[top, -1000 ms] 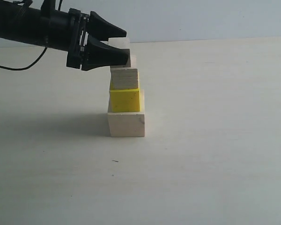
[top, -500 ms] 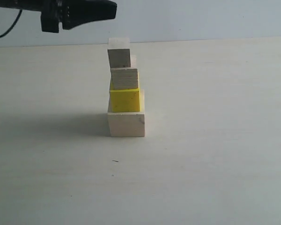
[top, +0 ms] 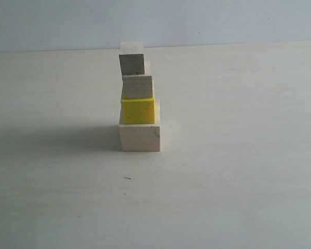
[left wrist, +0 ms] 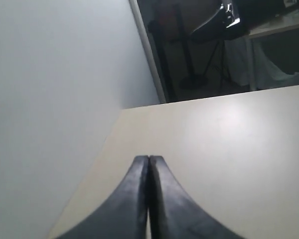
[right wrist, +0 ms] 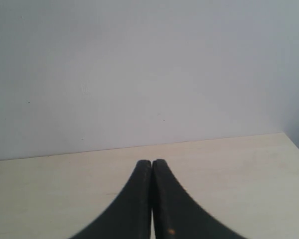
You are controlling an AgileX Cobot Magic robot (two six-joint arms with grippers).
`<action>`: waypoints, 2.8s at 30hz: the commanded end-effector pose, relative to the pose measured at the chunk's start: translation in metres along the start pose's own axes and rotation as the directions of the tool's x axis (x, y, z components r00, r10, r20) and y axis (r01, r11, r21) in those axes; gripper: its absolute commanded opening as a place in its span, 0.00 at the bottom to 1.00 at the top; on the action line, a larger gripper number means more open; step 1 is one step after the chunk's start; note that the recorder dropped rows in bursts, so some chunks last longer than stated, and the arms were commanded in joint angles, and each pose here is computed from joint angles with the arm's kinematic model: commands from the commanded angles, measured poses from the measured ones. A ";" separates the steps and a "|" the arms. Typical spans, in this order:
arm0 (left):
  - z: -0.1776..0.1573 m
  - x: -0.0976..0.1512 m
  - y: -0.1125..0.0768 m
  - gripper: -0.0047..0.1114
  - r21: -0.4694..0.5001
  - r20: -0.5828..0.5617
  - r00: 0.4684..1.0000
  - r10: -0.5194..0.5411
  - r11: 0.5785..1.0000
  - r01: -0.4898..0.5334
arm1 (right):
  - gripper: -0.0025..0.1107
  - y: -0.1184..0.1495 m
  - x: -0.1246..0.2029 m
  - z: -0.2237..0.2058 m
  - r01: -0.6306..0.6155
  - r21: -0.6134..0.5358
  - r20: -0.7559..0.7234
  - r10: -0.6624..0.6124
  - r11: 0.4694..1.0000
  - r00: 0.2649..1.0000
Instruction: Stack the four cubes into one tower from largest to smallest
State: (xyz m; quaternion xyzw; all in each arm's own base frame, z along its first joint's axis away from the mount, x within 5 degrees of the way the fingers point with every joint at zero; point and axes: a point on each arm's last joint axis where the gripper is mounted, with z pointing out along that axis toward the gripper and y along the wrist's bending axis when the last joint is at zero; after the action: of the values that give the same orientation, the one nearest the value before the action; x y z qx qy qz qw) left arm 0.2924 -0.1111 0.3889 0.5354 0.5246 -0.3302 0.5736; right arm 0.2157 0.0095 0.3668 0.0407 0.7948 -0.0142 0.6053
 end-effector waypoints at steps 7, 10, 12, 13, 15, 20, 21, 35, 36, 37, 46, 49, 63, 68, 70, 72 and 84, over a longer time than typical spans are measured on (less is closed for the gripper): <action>-0.013 0.015 -0.004 0.04 -0.211 -0.078 0.945 -0.318 0.931 0.297 | 0.02 -0.005 -0.006 -0.047 0.104 -0.034 0.171 -0.097 0.994 0.980; -0.023 0.022 -0.010 0.04 -0.391 -0.008 0.909 -0.416 0.838 0.380 | 0.02 -0.008 0.002 -0.065 0.103 -0.043 0.212 -0.091 0.994 0.973; -0.032 0.027 -0.016 0.04 -0.487 0.063 0.881 -0.468 0.756 0.437 | 0.02 -0.011 0.010 -0.076 0.082 -0.050 0.227 -0.069 0.995 0.971; -0.036 0.028 -0.023 0.04 -0.523 0.098 0.869 -0.486 0.717 0.460 | 0.02 -0.012 0.013 -0.079 0.068 -0.056 0.231 -0.053 0.996 0.971; -0.047 0.032 -0.034 0.04 -0.599 0.143 0.854 -0.501 0.643 0.477 | 0.02 -0.014 0.020 -0.089 0.046 -0.065 0.246 -0.029 0.997 0.969; -0.085 0.029 -0.072 0.04 -0.793 0.217 0.866 -0.450 0.436 0.425 | 0.02 -0.018 0.033 -0.106 0.025 -0.066 0.273 -0.006 0.998 0.962; -0.095 0.028 -0.081 0.04 -0.830 0.235 0.873 -0.428 0.379 0.409 | 0.02 -0.020 0.035 -0.108 0.014 -0.061 0.267 0.003 0.998 0.964; -0.159 0.021 -0.189 0.04 -0.920 0.355 0.924 -0.139 0.124 0.372 | 0.02 -0.010 0.057 -0.133 0.125 -0.210 0.153 -0.094 0.970 0.984; -0.160 0.025 -0.191 0.04 -0.920 0.358 0.923 -0.144 0.115 0.375 | 0.02 -0.009 0.057 -0.136 0.132 -0.230 0.160 -0.097 0.964 0.982; -0.159 0.029 -0.193 0.04 -0.920 0.356 0.922 -0.150 0.113 0.374 | 0.02 -0.009 0.058 -0.139 0.152 -0.231 0.170 -0.114 0.961 0.979; -0.152 0.059 -0.197 0.04 -0.940 0.279 0.934 -0.225 0.134 0.313 | 0.02 -0.023 0.063 -0.160 0.147 -0.131 0.201 -0.119 0.980 0.972; -0.151 0.061 -0.197 0.04 -0.939 0.277 0.932 -0.232 0.141 0.314 | 0.02 -0.024 0.067 -0.167 0.137 -0.136 0.202 -0.108 0.981 0.973; -0.151 0.061 -0.197 0.04 -0.940 0.277 0.933 -0.232 0.137 0.313 | 0.02 -0.025 0.068 -0.176 0.113 -0.149 0.239 -0.075 0.982 0.968; -0.151 0.061 -0.197 0.04 -0.940 0.277 0.933 -0.232 0.137 0.313 | 0.02 -0.025 0.068 -0.176 0.108 -0.153 0.239 -0.069 0.982 0.969; -0.151 0.061 -0.197 0.04 -0.940 0.277 0.933 -0.232 0.137 0.313 | 0.02 -0.025 0.068 -0.176 0.108 -0.153 0.239 -0.069 0.982 0.969; -0.151 0.061 -0.197 0.04 -0.940 0.277 0.933 -0.232 0.137 0.313 | 0.02 -0.025 0.068 -0.176 0.108 -0.153 0.239 -0.069 0.982 0.969; -0.155 0.054 -0.206 0.04 -0.936 0.295 0.940 -0.174 0.147 0.321 | 0.02 -0.025 0.068 -0.176 0.110 -0.152 0.239 -0.071 0.982 0.968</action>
State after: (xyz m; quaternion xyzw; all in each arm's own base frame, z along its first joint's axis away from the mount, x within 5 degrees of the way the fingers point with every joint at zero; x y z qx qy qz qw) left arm 0.0799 0.0047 0.2990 -0.0659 0.6741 -0.0392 0.7347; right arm 0.0261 0.0006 0.3489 -0.0478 0.7183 0.0203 0.6938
